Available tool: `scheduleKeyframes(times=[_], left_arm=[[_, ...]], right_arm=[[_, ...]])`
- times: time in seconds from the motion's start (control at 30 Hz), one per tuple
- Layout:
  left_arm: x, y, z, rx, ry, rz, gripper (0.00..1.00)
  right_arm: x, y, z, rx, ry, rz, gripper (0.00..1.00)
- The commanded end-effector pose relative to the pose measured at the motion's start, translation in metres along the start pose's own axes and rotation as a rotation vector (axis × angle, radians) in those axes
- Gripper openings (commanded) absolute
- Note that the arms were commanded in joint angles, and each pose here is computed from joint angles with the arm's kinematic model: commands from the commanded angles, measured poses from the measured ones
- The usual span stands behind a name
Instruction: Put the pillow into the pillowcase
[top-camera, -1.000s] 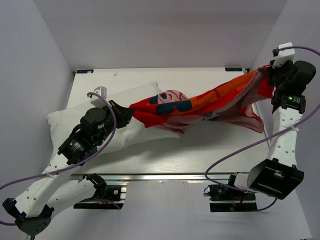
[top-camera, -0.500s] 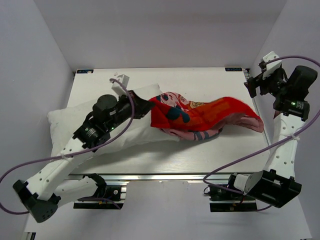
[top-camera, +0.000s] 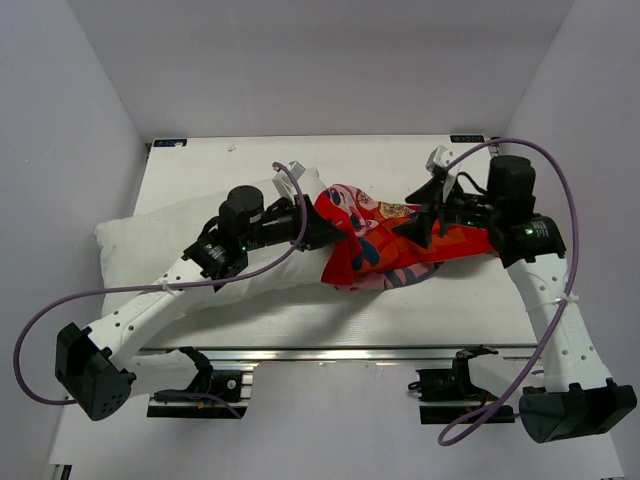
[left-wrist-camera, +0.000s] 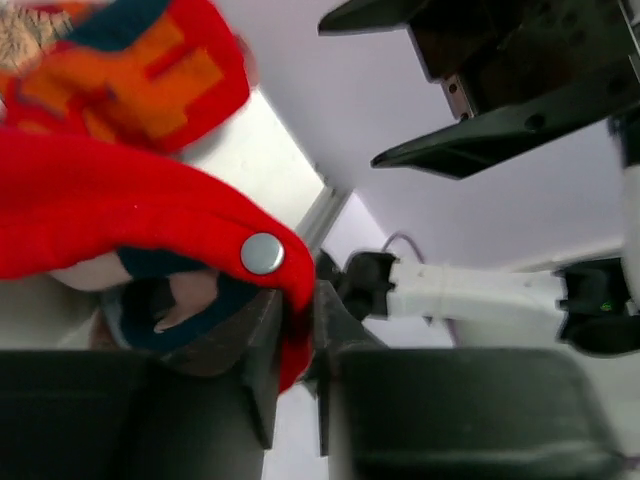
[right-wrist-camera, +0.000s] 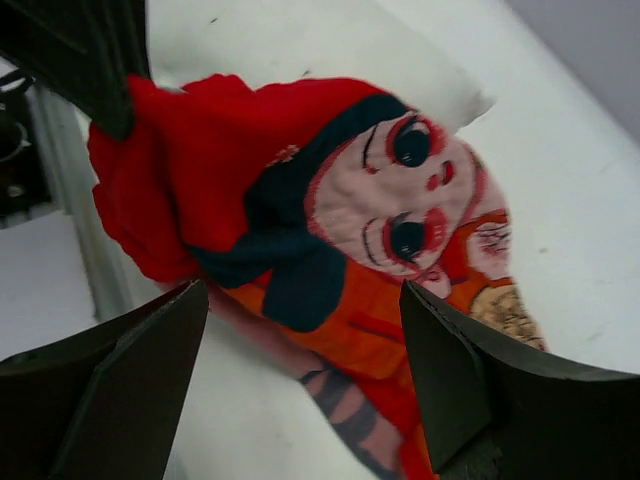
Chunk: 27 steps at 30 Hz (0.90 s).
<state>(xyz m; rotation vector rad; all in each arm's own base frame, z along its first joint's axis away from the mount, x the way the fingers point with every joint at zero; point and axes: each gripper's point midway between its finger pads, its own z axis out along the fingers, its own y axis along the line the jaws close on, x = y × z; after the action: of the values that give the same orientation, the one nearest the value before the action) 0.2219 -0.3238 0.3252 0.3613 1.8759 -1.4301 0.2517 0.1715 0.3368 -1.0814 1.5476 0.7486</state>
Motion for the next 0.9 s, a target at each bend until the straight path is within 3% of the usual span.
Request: scheduleKeyframes(times=[0.0,0.07,0.1,0.23,0.33,0.43,0.47,0.57,0.6,0.63,0.7,0.77,0.8,0.83,0.87], left_arm=[[0.031,0.000,-0.004,0.032,0.123,-0.060,0.32],[0.043,0.001,-0.005,0.034,0.172,-0.072,0.48],[0.049,0.003,-0.008,0.019,0.199,-0.081,0.61],[0.050,-0.007,-0.028,0.005,0.226,-0.044,0.79],[0.040,-0.019,-0.053,-0.052,0.213,0.017,0.80],[0.019,-0.009,-0.088,-0.257,0.122,0.067,0.80],[0.002,-0.003,-0.102,-0.346,0.030,0.092,0.79],[-0.022,-0.010,-0.134,-0.423,-0.110,0.101,0.62],[-0.028,-0.006,-0.142,-0.463,-0.154,0.100,0.44],[-0.030,-0.003,-0.148,-0.485,-0.186,0.085,0.37],[-0.023,0.001,-0.153,-0.486,-0.200,0.070,0.32],[-0.013,0.005,-0.152,-0.478,-0.184,0.037,0.35],[-0.007,0.006,-0.152,-0.473,-0.174,0.027,0.39],[0.003,0.014,-0.149,-0.482,-0.153,-0.001,0.50],[0.007,0.017,-0.150,-0.488,-0.147,-0.012,0.53]], right_arm=[[-0.010,-0.002,0.009,0.069,-0.006,0.087,0.82],[-0.007,-0.004,0.015,0.063,0.013,0.123,0.82],[-0.014,-0.007,0.015,0.071,0.005,0.119,0.82],[-0.022,-0.017,0.025,0.083,0.006,0.139,0.81],[-0.025,-0.015,0.039,0.085,0.019,0.153,0.80],[-0.024,-0.006,0.063,0.103,0.043,0.165,0.79],[-0.023,-0.004,0.070,0.113,0.048,0.167,0.79],[-0.023,0.001,0.096,0.182,0.063,0.200,0.79],[-0.028,0.001,0.103,0.231,0.061,0.226,0.80],[-0.031,0.001,0.110,0.248,0.055,0.254,0.81],[-0.028,-0.001,0.129,0.294,0.071,0.312,0.84],[-0.037,-0.003,0.147,0.295,0.062,0.335,0.84],[-0.041,0.000,0.155,0.303,0.060,0.347,0.84],[-0.053,0.002,0.160,0.298,0.034,0.370,0.84],[-0.046,0.003,0.173,0.293,0.054,0.381,0.84]])
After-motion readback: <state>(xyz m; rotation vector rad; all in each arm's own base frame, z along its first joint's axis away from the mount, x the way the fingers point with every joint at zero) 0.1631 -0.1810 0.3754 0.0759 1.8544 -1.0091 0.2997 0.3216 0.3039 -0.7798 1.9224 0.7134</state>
